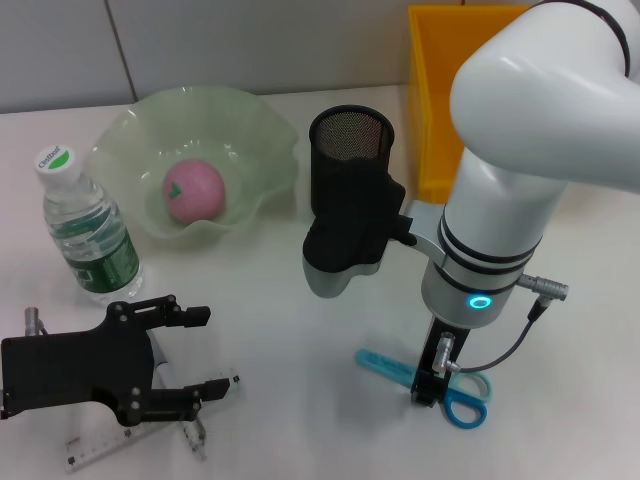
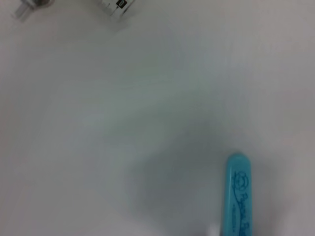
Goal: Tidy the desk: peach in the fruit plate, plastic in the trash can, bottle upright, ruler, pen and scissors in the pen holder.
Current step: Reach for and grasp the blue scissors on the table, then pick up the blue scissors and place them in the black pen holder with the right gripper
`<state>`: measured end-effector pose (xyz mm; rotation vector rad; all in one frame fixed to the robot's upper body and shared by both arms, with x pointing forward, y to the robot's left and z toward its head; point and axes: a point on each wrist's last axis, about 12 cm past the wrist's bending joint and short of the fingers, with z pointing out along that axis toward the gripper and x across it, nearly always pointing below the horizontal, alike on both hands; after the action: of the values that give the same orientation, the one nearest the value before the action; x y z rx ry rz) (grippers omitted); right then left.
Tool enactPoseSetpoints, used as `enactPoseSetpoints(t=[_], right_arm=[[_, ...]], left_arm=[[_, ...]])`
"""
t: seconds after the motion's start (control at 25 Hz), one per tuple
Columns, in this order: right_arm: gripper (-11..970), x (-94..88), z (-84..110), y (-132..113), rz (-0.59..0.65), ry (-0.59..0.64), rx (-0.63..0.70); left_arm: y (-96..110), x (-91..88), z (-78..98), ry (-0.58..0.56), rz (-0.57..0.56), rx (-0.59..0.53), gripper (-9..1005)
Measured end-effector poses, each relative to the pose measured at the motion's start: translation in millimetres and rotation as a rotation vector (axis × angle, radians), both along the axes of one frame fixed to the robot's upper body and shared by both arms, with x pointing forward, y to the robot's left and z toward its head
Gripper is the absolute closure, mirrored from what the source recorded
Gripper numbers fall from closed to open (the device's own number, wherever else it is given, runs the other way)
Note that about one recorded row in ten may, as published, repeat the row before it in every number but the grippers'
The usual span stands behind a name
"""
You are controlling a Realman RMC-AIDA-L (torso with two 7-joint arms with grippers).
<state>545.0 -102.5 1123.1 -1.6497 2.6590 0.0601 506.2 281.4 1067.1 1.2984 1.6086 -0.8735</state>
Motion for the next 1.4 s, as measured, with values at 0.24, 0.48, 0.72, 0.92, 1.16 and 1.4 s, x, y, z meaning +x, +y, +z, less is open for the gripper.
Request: enactPoseSetpoints(t=[0.24,0.48,0.72,0.92,1.16,1.4], right_arm=[[647,-0.2,-0.4,-0.4,-0.001,0.001,0.0],[646,-0.1,-1.0,-1.1,-0.003,0.0,-0.002],[646,-0.1,-1.3,-1.4,-0.004,0.0,-0.002],[646,-0.1,-1.3,-1.4,-0.004,0.0,-0.003],[646,0.6,-1.4,-1.8,-0.008,0.0,0.0],[722,1.6,-0.1,-2.1,-0.013,-0.002,0.005]], left_arm=[[0.0,0.0,0.0,0.0,0.0,0.0,183],[0.0,0.0,0.0,0.0,0.0,0.0,183],[0.0,0.0,0.0,0.0,0.0,0.0,183],[0.0,0.1,-0.1,0.0,0.001,0.001,183],[0.1,0.1,-0.2,0.0,0.002,0.0,183],[0.2,0.1,-0.2,0.0,0.003,0.0,183]])
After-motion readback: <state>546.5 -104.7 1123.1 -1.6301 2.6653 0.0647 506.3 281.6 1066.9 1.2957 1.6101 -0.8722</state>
